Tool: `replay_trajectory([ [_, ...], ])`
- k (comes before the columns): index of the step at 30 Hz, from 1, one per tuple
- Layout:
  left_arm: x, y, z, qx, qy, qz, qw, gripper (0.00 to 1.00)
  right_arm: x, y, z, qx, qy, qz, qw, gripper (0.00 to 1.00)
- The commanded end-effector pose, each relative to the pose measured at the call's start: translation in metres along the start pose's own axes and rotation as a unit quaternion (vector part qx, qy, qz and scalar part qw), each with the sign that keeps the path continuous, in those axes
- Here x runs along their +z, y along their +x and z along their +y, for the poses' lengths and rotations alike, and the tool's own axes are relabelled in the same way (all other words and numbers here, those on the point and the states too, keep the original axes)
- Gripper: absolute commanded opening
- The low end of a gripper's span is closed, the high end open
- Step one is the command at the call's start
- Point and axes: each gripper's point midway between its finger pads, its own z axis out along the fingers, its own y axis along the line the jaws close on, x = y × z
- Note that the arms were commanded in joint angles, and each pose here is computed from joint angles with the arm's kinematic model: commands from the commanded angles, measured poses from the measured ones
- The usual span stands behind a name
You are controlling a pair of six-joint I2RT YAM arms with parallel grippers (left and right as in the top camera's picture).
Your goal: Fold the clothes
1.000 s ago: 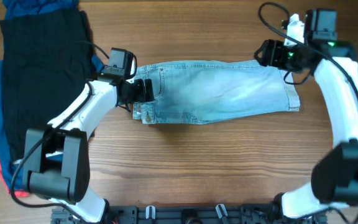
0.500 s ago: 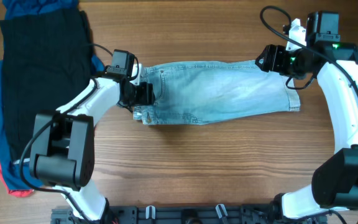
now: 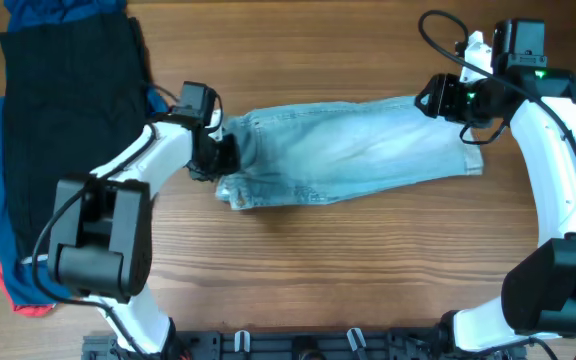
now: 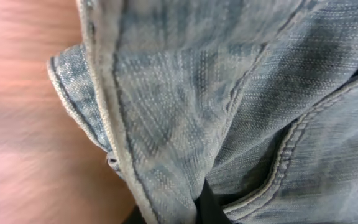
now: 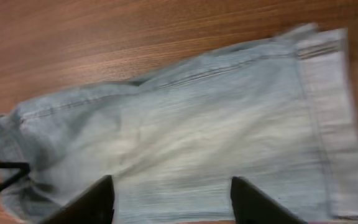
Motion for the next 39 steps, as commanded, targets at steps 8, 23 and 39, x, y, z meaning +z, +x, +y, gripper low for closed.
replay_trajectory([
  [8, -0.062, -0.004, 0.054, 0.001, -0.06, -0.041, 0.997, 0.04, 0.039, 0.004, 0.008, -0.012, -0.007, 0.029, 0.999, 0.04],
  [23, -0.141, -0.045, 0.05, 0.018, -0.069, -0.108, 0.992, 0.04, 0.156, 0.051, -0.019, 0.025, -0.007, 0.149, 0.989, 0.04],
  [39, -0.148, -0.032, -0.086, 0.112, 0.074, -0.106, 0.985, 0.04, 0.172, 0.07, -0.017, 0.046, -0.023, 0.171, 0.984, 0.04],
])
